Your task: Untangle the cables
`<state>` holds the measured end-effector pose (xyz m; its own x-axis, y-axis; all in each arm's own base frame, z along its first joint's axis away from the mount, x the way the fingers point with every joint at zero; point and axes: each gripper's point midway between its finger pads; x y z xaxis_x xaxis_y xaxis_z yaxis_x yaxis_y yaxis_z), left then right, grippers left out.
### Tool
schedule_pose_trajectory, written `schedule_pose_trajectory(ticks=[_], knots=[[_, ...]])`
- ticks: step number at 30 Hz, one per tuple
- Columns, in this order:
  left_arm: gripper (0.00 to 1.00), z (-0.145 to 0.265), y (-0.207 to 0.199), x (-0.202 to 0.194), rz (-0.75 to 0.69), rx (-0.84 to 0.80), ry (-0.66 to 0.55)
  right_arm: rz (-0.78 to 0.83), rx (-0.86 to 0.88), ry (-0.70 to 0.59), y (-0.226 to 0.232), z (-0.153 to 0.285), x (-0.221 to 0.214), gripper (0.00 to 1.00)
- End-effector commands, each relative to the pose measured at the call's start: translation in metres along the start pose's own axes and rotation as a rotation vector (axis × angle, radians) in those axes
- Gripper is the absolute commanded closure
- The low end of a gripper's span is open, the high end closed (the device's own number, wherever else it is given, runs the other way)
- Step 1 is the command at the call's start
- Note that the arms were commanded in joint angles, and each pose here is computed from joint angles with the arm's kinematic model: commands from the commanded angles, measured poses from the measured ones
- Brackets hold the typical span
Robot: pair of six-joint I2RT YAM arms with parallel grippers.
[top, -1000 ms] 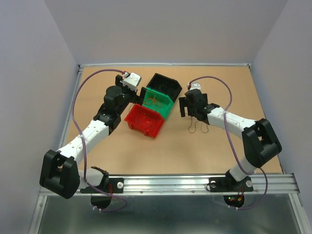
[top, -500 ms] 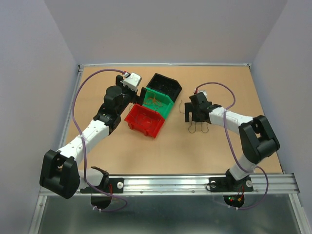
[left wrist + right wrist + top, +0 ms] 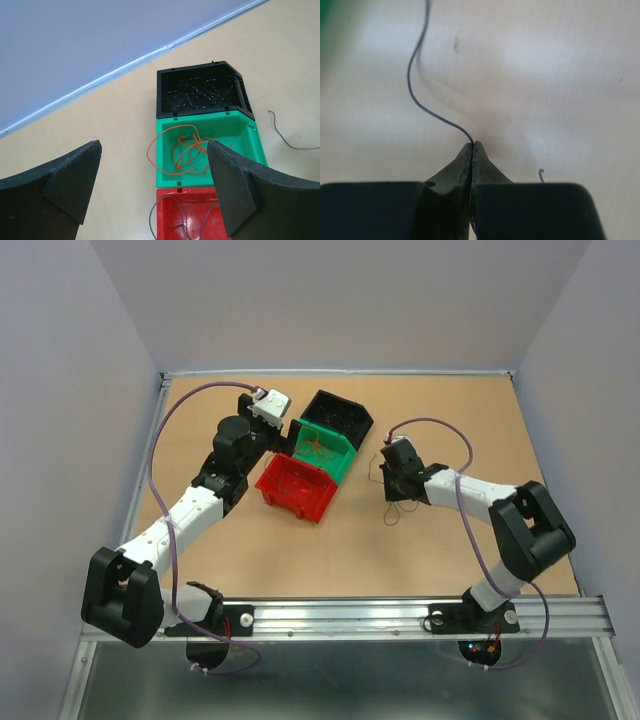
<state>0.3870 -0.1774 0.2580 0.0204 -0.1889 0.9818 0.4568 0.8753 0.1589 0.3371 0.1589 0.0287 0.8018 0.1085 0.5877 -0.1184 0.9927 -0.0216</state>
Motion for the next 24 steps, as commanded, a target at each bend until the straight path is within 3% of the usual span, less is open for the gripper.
schedule_pose_trajectory(ticks=[1, 5, 11, 18, 24], knots=[[0.01, 0.002, 0.004, 0.018, -0.007, 0.008, -0.061, 0.041, 0.161, -0.217, 0.024, 0.052, 0.040, 0.99], [0.01, 0.002, 0.005, 0.020, -0.007, 0.013, -0.065, 0.067, 0.430, -0.455, 0.060, 0.106, 0.079, 0.99], [0.01, 0.004, 0.007, 0.022, -0.004, 0.023, -0.071, 0.143, 0.691, -0.601, 0.096, 0.157, 0.099, 1.00], [0.01, 0.013, 0.017, 0.033, 0.022, 0.074, -0.101, 0.264, 0.876, -0.639, 0.136, 0.175, 0.116, 0.99], [0.01, 0.019, 0.033, 0.040, 0.059, 0.124, -0.124, 0.341, 0.871, -0.592, 0.175, 0.154, 0.114, 0.99]])
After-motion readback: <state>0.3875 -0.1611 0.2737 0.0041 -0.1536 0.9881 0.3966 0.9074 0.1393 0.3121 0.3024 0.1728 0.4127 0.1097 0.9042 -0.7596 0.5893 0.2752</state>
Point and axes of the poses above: each gripper's point midway between its finger pads, its own z axis back along the fingers, its own y axis along the line the jaws close on, x = y × z, and after that the axes turned 1 degree about z, right-handed
